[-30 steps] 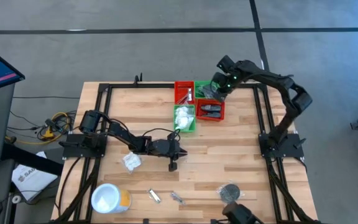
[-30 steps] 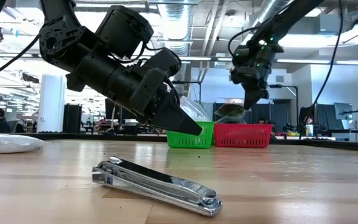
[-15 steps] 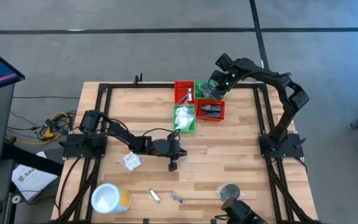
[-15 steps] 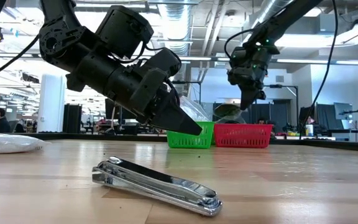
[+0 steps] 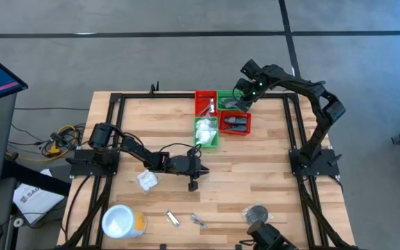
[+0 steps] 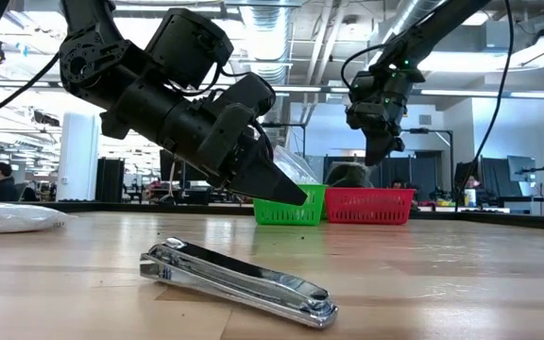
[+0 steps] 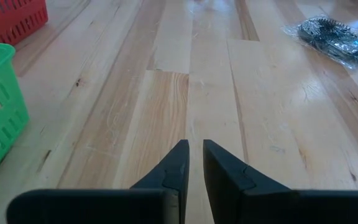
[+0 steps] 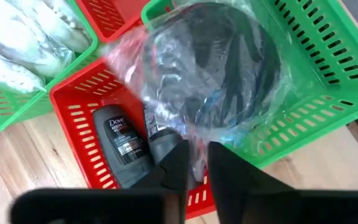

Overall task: Pick & Place Travel size toiletries
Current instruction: Put the hairbrush into the right green bin

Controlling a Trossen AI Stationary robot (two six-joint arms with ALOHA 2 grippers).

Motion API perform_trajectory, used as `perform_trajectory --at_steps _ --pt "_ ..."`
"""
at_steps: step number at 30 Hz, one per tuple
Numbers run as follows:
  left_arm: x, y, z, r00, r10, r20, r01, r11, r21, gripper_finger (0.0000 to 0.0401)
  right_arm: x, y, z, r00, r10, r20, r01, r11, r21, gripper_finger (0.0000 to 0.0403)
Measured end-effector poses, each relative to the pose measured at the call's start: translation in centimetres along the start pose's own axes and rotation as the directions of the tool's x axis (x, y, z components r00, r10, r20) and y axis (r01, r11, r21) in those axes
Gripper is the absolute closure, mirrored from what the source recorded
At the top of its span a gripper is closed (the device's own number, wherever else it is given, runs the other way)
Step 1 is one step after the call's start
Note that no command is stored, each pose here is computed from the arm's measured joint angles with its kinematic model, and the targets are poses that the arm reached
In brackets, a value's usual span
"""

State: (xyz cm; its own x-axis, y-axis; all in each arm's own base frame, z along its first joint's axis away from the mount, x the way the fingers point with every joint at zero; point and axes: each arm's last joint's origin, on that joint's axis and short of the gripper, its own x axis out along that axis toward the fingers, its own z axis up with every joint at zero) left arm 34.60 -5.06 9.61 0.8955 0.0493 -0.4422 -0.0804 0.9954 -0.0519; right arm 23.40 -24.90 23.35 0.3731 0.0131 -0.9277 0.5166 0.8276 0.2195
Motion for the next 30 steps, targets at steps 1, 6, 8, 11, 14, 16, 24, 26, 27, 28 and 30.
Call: perform_trajectory --at_steps 1,6,8,11,14,16,24,26,27,28,30 --pt "0.0 0.0 0.0 1.0 0.0 0.0 0.0 1.0 0.0 0.0361 0.0 0.0 0.0 1.0 0.0 0.0 0.0 1.0 0.001 0.0337" --pt "0.0 0.0 0.0 1.0 0.0 0.0 0.0 1.0 0.0 0.0361 0.0 0.0 0.0 1.0 -0.003 0.0 0.003 1.0 0.0 0.0287" --pt "0.0 0.0 0.0 1.0 0.0 0.0 0.0 1.0 0.0 0.0361 0.0 0.0 0.0 1.0 -0.004 -0.001 0.004 1.0 0.0 0.0272" --pt "0.0 0.0 0.0 1.0 0.0 0.0 0.0 1.0 0.0 0.0361 0.0 0.0 0.0 1.0 -0.004 -0.001 0.004 1.0 -0.004 0.0254" --pt "0.0 0.0 0.0 1.0 0.0 0.0 0.0 1.0 0.0 0.0361 0.0 0.0 0.0 1.0 -0.003 -0.002 0.003 1.0 -0.001 0.0243" --pt "0.0 0.0 0.0 1.0 0.0 0.0 0.0 1.0 0.0 0.0361 0.0 0.1 0.0 1.0 -0.002 -0.006 0.002 1.0 -0.003 0.0237" --pt "0.0 0.0 0.0 1.0 0.0 0.0 0.0 1.0 0.0 0.0361 0.3 1.1 -0.3 0.997 0.059 -0.045 -0.059 0.998 -0.001 0.022" --pt "0.0 0.0 0.0 1.0 0.0 0.0 0.0 1.0 0.0 0.0361 0.3 1.5 -0.5 0.995 0.074 -0.067 -0.074 0.997 0.0 0.0216" --pt "0.0 0.0 0.0 1.0 0.0 0.0 0.0 1.0 0.0 0.0361 0.4 1.7 -0.6 0.994 0.078 -0.081 -0.079 0.997 -0.001 0.0213" --pt "0.0 0.0 0.0 1.0 0.0 0.0 0.0 1.0 0.0 0.0361 0.4 2.0 -0.7 0.992 0.083 -0.097 -0.084 0.996 -0.002 0.0211" --pt "0.0 0.0 0.0 1.0 0.0 0.0 0.0 1.0 0.0 0.0361 0.5 2.5 -0.8 0.988 0.095 -0.121 -0.096 0.995 -0.007 0.0207"
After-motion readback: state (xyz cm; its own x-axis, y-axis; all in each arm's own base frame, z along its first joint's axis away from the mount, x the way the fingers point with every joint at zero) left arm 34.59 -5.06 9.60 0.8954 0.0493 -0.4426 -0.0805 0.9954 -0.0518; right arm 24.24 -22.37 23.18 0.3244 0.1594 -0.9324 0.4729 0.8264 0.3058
